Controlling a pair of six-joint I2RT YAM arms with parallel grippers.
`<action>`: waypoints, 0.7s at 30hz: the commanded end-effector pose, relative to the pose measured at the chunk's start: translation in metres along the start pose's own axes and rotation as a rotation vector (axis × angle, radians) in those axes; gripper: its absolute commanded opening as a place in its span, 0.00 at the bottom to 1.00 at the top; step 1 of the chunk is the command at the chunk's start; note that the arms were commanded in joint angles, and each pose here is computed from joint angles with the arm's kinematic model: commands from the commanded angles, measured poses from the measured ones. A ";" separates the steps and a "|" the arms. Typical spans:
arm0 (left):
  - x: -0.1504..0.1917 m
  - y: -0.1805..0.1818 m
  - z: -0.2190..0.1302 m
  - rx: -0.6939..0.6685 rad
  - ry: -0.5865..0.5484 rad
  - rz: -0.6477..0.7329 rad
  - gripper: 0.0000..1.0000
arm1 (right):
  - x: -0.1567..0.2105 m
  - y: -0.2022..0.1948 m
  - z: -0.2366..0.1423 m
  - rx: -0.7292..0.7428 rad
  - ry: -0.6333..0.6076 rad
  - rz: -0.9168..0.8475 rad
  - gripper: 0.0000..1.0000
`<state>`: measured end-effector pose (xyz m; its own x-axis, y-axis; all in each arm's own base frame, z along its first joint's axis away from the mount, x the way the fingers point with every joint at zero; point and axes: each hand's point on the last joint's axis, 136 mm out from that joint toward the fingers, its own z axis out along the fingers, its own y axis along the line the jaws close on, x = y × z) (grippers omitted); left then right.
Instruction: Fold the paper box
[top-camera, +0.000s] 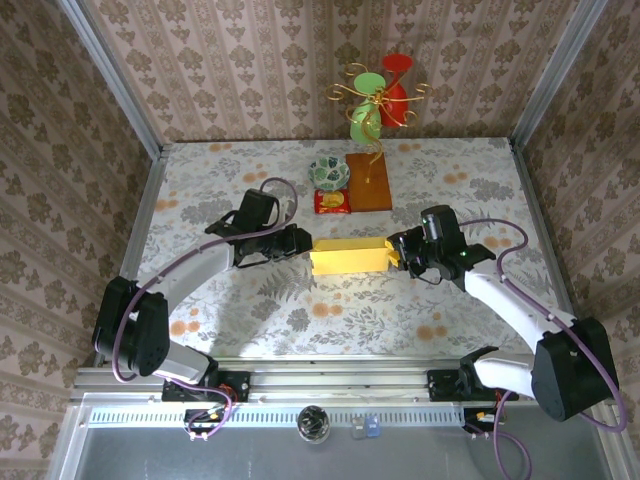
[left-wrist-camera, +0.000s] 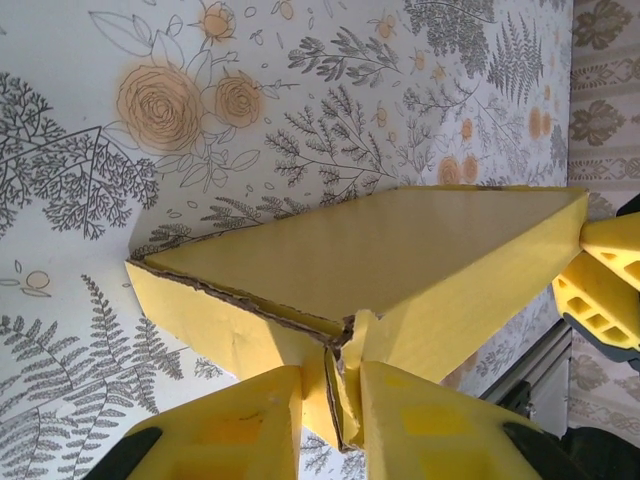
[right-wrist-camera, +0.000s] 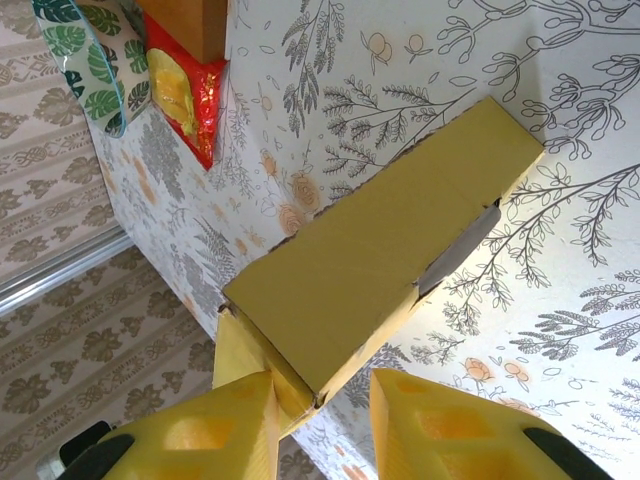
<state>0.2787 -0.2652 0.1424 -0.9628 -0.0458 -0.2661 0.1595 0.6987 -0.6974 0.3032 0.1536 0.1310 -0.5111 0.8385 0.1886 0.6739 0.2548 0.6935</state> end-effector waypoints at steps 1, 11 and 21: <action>0.041 0.046 0.017 -0.163 0.121 -0.009 0.19 | -0.009 -0.095 0.002 0.357 -0.039 0.090 0.29; 0.052 0.058 0.017 -0.222 0.116 0.049 0.14 | -0.005 -0.082 -0.002 0.322 -0.019 0.082 0.32; 0.040 0.045 0.009 -0.205 0.063 0.094 0.12 | -0.001 -0.002 -0.020 -0.013 -0.024 0.166 0.70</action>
<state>0.2785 -0.2656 0.1451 -0.9161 -0.0029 -0.4009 0.2707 0.7332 -0.6238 0.2945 0.1480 0.1391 -0.4556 0.8566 0.2423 0.7170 0.1918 0.6702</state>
